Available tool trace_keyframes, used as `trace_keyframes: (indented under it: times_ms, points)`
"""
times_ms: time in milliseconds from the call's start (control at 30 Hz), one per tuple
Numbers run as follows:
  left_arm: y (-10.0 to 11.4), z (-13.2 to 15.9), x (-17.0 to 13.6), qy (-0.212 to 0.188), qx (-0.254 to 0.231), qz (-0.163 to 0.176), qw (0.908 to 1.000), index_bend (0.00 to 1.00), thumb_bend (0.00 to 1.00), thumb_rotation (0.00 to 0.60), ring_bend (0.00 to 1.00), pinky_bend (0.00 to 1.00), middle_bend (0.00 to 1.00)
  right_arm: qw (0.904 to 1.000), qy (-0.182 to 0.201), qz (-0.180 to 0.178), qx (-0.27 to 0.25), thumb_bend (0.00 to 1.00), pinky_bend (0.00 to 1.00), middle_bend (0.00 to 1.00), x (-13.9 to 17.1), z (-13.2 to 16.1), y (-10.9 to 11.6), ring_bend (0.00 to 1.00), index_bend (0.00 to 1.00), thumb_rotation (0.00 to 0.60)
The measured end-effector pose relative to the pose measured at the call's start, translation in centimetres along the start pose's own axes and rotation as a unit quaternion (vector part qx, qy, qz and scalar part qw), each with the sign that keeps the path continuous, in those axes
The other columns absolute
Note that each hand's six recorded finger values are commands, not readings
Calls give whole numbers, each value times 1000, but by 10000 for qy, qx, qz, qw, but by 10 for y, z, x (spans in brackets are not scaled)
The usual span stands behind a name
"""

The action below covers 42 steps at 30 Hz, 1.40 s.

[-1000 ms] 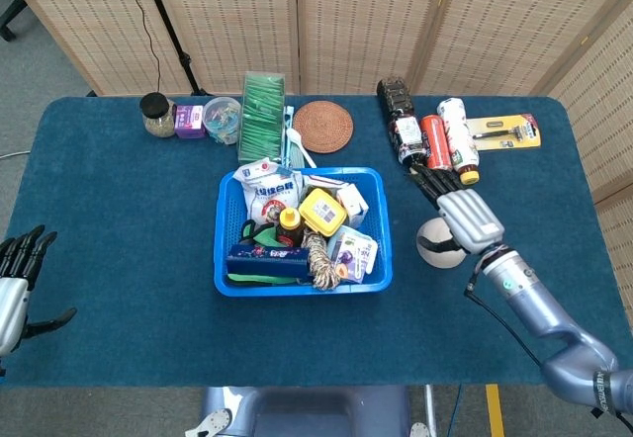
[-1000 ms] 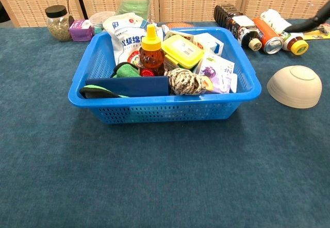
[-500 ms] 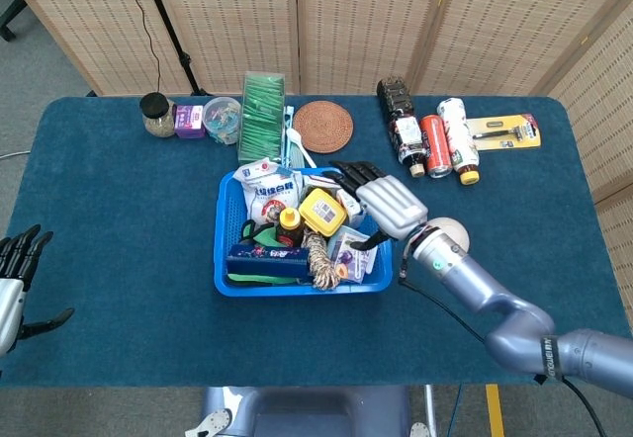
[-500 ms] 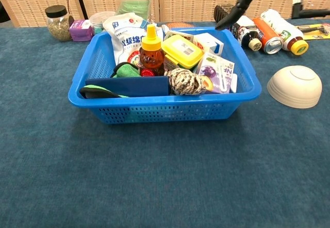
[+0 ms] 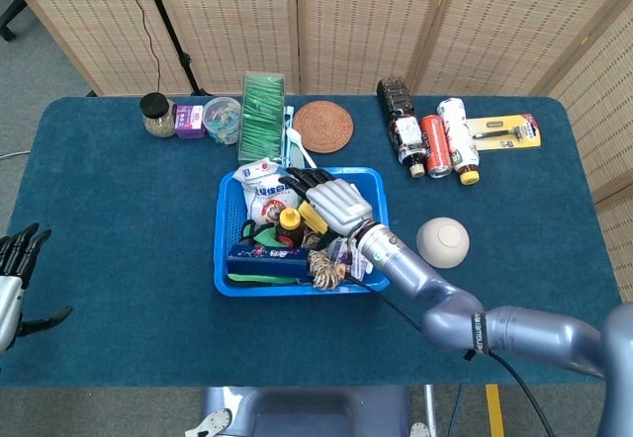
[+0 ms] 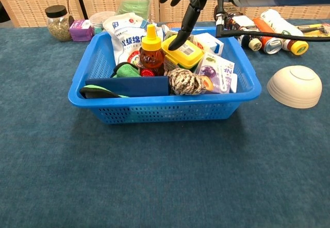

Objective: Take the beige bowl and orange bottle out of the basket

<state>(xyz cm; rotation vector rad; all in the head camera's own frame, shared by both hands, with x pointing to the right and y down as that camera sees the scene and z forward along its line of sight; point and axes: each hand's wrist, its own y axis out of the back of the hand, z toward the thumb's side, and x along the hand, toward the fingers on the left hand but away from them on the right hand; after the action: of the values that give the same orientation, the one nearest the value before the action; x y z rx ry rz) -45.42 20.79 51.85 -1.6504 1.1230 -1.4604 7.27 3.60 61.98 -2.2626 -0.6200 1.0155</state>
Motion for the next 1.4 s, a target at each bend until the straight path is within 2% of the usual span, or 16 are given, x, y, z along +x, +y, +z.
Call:
trace_keyframes:
  times_ms: [333, 633, 800, 967, 1167, 1400]
  points:
    - [0, -4, 4, 91, -7, -14, 10000, 0, 63, 600, 0, 0, 0, 10000, -11, -56, -6, 0, 244, 19, -25, 7, -22, 24, 29, 600]
    - [2, -7, 5, 142, -38, 12, 9999, 0, 63, 600, 0, 0, 0, 9996, -11, -244, 113, 0, 380, 230, -34, 5, -27, 225, 253, 600]
    - [2, -6, 5, 133, -45, -4, 9999, 0, 64, 600, 0, 0, 0, 9992, -3, -324, 223, 0, 420, 296, -35, 4, -31, 281, 361, 600]
    - [3, -7, 4, 148, -57, 18, 9999, 0, 64, 600, 0, 0, 0, 9985, 33, -444, 303, 9, 494, 381, -34, 4, -33, 360, 425, 600]
    - [2, -7, 4, 132, -48, 5, 9999, 0, 63, 600, 0, 0, 0, 9981, 9, -510, 336, 83, 556, 449, -33, 1, -38, 424, 473, 600]
    - [2, -7, 4, 128, -50, 5, 9999, 0, 63, 600, 0, 0, 0, 9971, 69, -661, 364, 311, 661, 510, -30, 3, -36, 505, 530, 600]
